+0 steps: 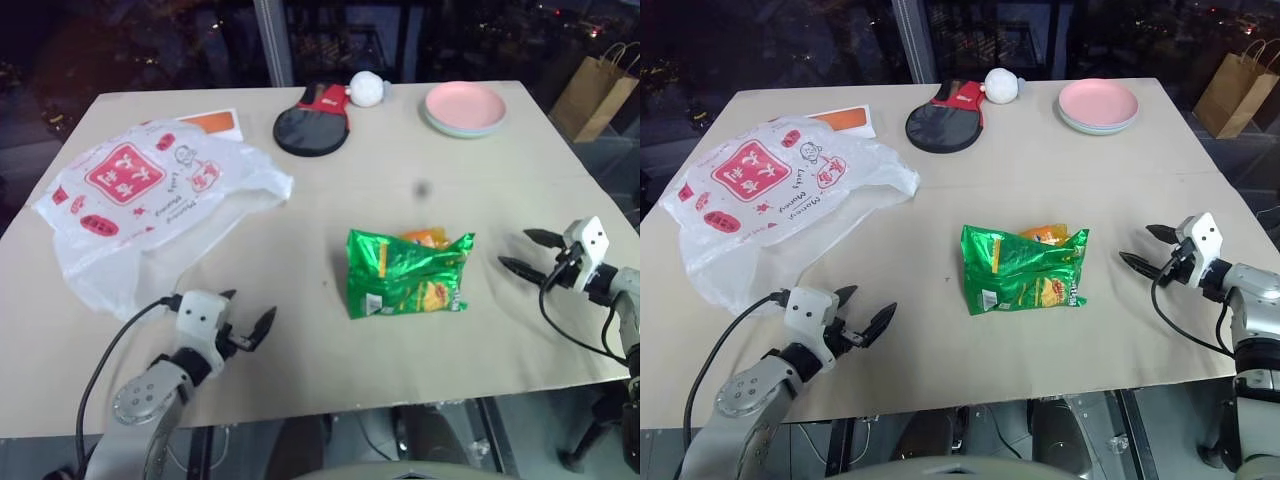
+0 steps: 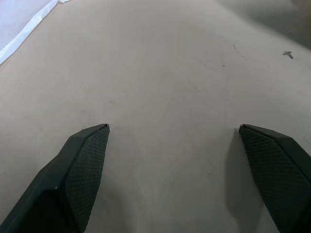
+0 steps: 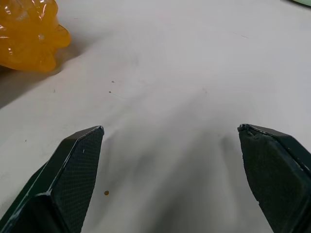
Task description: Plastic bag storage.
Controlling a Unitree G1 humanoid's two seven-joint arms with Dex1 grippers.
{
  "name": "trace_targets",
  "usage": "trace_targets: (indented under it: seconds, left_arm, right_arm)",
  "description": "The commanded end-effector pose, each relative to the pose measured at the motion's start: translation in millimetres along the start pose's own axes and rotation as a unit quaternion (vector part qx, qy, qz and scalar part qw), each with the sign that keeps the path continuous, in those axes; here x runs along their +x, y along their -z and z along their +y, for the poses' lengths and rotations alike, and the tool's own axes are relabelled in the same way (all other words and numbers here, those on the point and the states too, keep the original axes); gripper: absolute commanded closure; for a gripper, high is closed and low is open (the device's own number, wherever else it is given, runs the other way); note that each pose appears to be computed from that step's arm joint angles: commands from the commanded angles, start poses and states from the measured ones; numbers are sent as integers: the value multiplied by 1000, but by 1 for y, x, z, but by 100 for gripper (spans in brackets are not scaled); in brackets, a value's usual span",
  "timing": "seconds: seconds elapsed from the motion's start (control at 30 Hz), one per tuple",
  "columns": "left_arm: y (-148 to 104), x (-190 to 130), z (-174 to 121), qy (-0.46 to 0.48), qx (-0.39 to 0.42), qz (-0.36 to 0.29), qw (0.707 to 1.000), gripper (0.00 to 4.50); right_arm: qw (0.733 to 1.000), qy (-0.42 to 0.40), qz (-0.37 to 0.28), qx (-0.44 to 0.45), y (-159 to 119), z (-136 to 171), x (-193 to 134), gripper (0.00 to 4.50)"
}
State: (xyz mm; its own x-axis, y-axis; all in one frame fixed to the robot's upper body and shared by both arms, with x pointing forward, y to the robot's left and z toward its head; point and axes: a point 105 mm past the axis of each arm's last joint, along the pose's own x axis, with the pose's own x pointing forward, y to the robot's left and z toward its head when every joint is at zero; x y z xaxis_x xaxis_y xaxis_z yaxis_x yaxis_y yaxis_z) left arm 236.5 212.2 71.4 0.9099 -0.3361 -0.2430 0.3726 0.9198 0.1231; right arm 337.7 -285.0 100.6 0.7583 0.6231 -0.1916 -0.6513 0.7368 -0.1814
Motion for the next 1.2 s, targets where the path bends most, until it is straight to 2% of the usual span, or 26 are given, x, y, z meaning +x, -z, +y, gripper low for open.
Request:
trace_targets:
  seconds: [0.03,0.8,1.0,1.1,1.2]
  left_arm:
    - [-10,-4,2,2,10,-20,1000,7]
    - [-8,-5,0,12,2,-20,1000,7]
    - [-27,-17,-10,26,-10,-66,997,7]
    - [-42,-34,-12,30,-5,-93,995,7]
    - [-52,-55,-9,-7,-7,-124,992,7]
  right_arm:
    - [1000,17,-14,-18,-11,-8,-8,0]
    - [1000,13,-22,-16,-13,-5,-7,0]
    - [1000,6,-29,-11,-16,-3,-6,0]
    - [999,-18,-51,9,-25,3,-5,0]
    - [997,-29,-71,20,-36,4,-6,0]
